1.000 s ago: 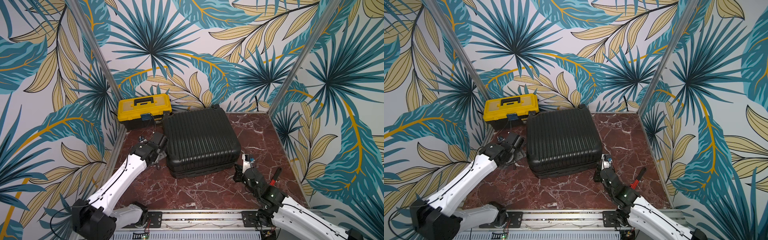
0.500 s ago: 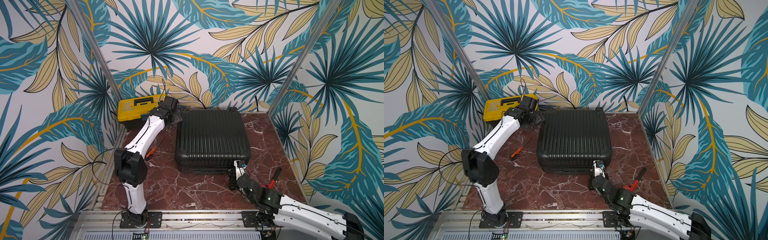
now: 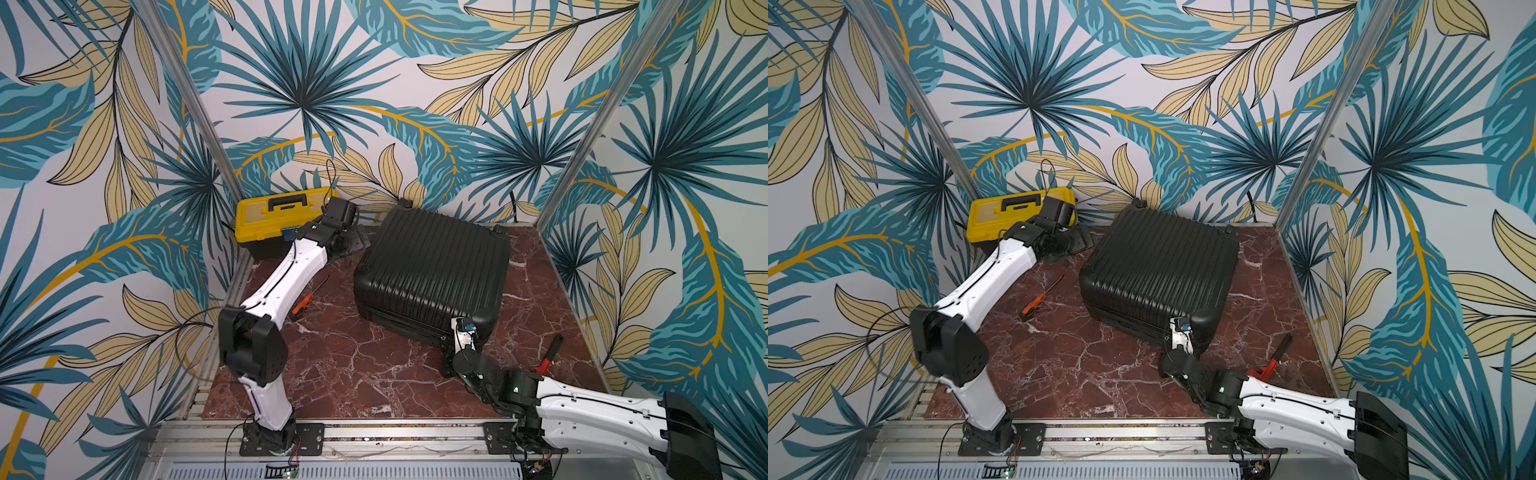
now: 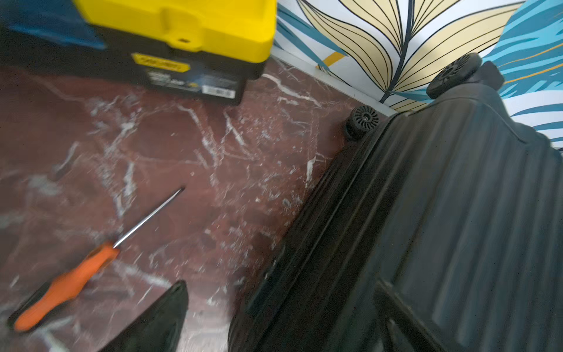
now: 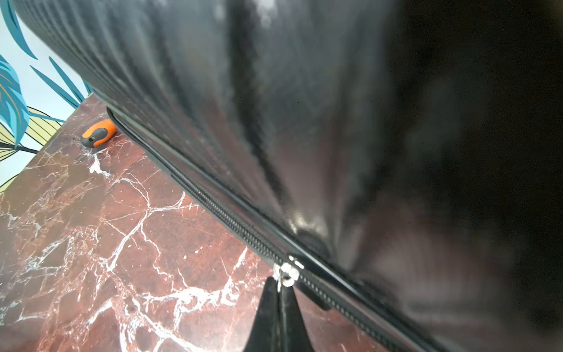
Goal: Open the suitcase zippers
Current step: Adjust the suitcase at the center of the board.
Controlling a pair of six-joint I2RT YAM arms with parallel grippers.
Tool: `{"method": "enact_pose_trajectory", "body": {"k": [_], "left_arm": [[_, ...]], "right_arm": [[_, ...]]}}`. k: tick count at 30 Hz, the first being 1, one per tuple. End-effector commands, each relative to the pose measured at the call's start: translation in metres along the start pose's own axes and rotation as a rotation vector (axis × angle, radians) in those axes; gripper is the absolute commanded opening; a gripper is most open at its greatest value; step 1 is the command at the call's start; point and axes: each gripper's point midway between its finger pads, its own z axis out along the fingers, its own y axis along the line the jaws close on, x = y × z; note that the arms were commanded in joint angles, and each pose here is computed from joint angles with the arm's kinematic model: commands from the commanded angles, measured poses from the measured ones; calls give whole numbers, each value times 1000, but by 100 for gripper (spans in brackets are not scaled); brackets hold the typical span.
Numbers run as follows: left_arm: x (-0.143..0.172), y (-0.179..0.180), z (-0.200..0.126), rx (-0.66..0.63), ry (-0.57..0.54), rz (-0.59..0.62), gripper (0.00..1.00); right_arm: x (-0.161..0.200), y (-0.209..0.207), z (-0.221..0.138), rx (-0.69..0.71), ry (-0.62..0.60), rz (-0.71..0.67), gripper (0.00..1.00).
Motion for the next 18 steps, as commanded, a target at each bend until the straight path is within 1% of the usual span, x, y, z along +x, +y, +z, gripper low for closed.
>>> {"method": "enact_pose_trajectory", "body": {"k": [1, 5, 9, 10, 13, 15, 18], "left_arm": [[27, 31, -48, 12, -15, -172, 92], [102, 45, -67, 53, 85, -243, 88], [175, 31, -59, 159, 192, -301, 80], [185, 24, -56, 191, 201, -310, 78], [210, 13, -37, 227, 242, -343, 71], [218, 8, -25, 240, 258, -363, 65], [224, 2, -8, 262, 253, -393, 62]], "right_arm": [[0, 24, 8, -74, 11, 14, 0], [-5, 46, 19, -118, 14, 19, 0], [-10, 68, 29, -161, 8, 21, 0], [-11, 72, 31, -168, 5, 21, 0], [-17, 82, 36, -179, -10, 32, 0], [-20, 84, 38, -182, -25, 48, 0], [-23, 84, 37, -181, -34, 58, 0]]}}
